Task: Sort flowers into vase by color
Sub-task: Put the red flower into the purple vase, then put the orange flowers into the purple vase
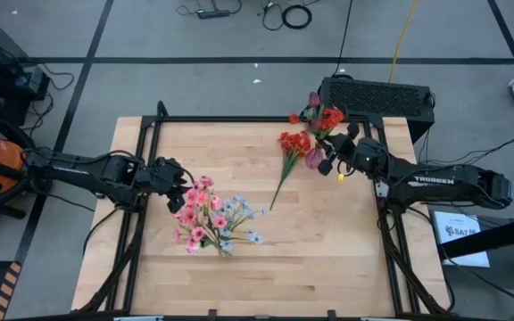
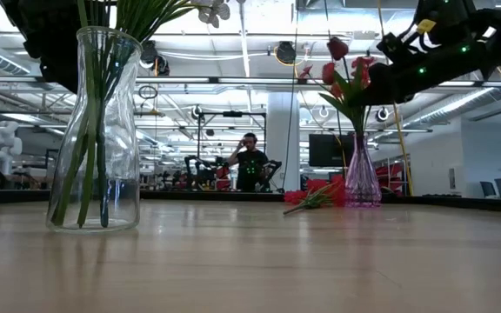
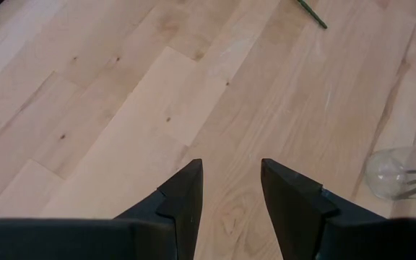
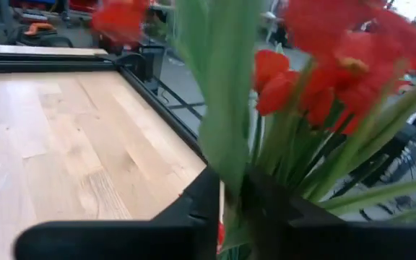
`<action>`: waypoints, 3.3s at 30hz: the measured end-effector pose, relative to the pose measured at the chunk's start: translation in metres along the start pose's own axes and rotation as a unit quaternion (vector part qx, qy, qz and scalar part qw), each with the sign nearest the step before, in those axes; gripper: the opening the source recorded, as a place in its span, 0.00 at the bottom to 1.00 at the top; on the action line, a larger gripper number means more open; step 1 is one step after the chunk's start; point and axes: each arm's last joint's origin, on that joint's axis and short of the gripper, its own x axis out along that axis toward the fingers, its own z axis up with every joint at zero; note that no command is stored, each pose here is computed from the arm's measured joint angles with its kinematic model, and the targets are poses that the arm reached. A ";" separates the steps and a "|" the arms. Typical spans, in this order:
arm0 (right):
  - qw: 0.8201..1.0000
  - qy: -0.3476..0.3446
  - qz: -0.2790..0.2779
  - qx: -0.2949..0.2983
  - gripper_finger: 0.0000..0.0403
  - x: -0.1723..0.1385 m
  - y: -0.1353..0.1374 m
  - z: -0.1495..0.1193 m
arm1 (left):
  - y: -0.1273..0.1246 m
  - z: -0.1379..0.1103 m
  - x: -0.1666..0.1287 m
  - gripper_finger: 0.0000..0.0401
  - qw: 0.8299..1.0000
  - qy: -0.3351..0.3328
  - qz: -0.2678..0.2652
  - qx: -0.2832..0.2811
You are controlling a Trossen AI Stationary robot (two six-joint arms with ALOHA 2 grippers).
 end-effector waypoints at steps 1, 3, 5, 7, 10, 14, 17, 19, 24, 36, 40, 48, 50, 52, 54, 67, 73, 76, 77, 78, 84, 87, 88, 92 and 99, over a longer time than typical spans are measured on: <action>1.000 0.007 0.000 -0.001 0.15 0.000 0.000 0.001 | 0.000 0.000 0.000 0.37 1.000 0.001 -0.001 0.000; 1.000 0.025 0.002 -0.007 0.19 0.000 -0.001 0.004 | 0.000 0.000 0.000 0.37 1.000 0.003 -0.005 0.000; 0.999 0.043 0.005 -0.013 0.23 0.000 -0.001 0.009 | 0.000 0.000 0.000 0.37 1.000 0.003 -0.005 0.000; 0.998 0.058 0.007 -0.012 0.27 0.000 -0.003 0.015 | 0.000 0.000 0.000 0.37 1.000 0.003 -0.005 0.000; 0.996 0.084 0.010 -0.011 0.32 -0.002 -0.005 0.025 | 0.000 0.000 0.000 0.37 1.000 0.003 -0.005 0.000; 0.993 0.120 0.012 0.000 0.36 -0.006 -0.009 0.042 | 0.000 0.000 0.000 0.37 1.000 0.004 -0.005 0.000; 0.988 0.152 0.012 0.014 0.38 -0.012 -0.013 0.055 | 0.000 0.000 0.000 0.37 1.000 0.004 -0.005 0.000; 0.985 0.172 0.011 0.026 0.39 -0.017 -0.016 0.063 | 0.000 0.000 0.000 0.37 1.000 0.004 -0.005 0.000; 0.977 0.206 0.004 0.060 0.41 -0.029 -0.024 0.082 | 0.000 0.000 0.000 0.37 1.000 0.003 -0.005 0.001; 0.910 0.300 -0.017 0.284 0.39 -0.060 -0.035 0.106 | 0.000 0.000 0.000 0.37 1.000 0.004 -0.005 0.001; 0.866 0.348 0.019 0.360 0.37 -0.061 -0.029 0.101 | 0.000 0.000 0.000 0.37 1.000 0.004 -0.005 0.001; 0.805 0.418 0.012 0.421 0.31 -0.051 0.005 0.088 | 0.000 0.000 0.000 0.37 1.000 0.004 -0.005 0.001; 0.799 0.428 0.004 0.423 0.30 -0.046 0.017 0.086 | 0.000 0.000 0.000 0.37 1.000 0.007 -0.009 0.001; 0.792 0.439 -0.005 0.424 0.28 -0.042 0.031 0.083 | -0.001 -0.001 0.000 0.37 1.000 0.012 -0.016 0.001; 0.781 0.454 -0.012 0.429 0.26 -0.037 0.046 0.080 | -0.001 -0.001 0.000 0.37 1.000 0.015 -0.017 0.001; 0.755 0.469 -0.039 0.457 0.12 0.014 0.133 0.062 | -0.001 -0.001 0.000 0.37 0.999 0.015 -0.017 0.040; 0.766 0.476 -0.076 0.425 0.04 0.047 0.152 0.067 | -0.001 -0.002 0.000 0.37 0.999 0.016 -0.017 0.046; 0.774 0.467 -0.098 0.415 0.01 0.068 0.155 0.064 | -0.001 -0.002 0.000 0.37 0.999 0.016 -0.017 0.045; 0.775 0.463 -0.105 0.416 0.01 0.074 0.155 0.063 | -0.001 -0.001 0.000 0.37 0.999 0.016 -0.017 0.045; 0.778 0.457 -0.111 0.418 0.00 0.081 0.155 0.061 | -0.001 -0.001 0.000 0.37 0.999 0.016 -0.017 0.045; 0.787 0.434 -0.109 0.425 0.01 0.115 0.155 0.045 | 0.000 -0.002 0.000 0.37 0.999 0.017 -0.016 0.045; 0.769 0.442 -0.140 0.440 0.04 0.121 0.153 0.035 | 0.000 -0.002 0.000 0.37 0.999 0.017 -0.016 0.045; 0.766 0.445 -0.146 0.441 0.05 0.121 0.152 0.034 | 0.000 -0.002 0.000 0.37 0.999 0.018 -0.016 0.045; 0.764 0.454 -0.157 0.431 0.13 0.122 0.148 0.031 | 0.000 -0.002 0.000 0.37 0.998 0.017 -0.016 0.051; 0.757 0.451 -0.176 0.438 0.33 0.132 0.140 0.025 | -0.001 -0.003 -0.003 0.37 0.991 -0.016 -0.027 0.133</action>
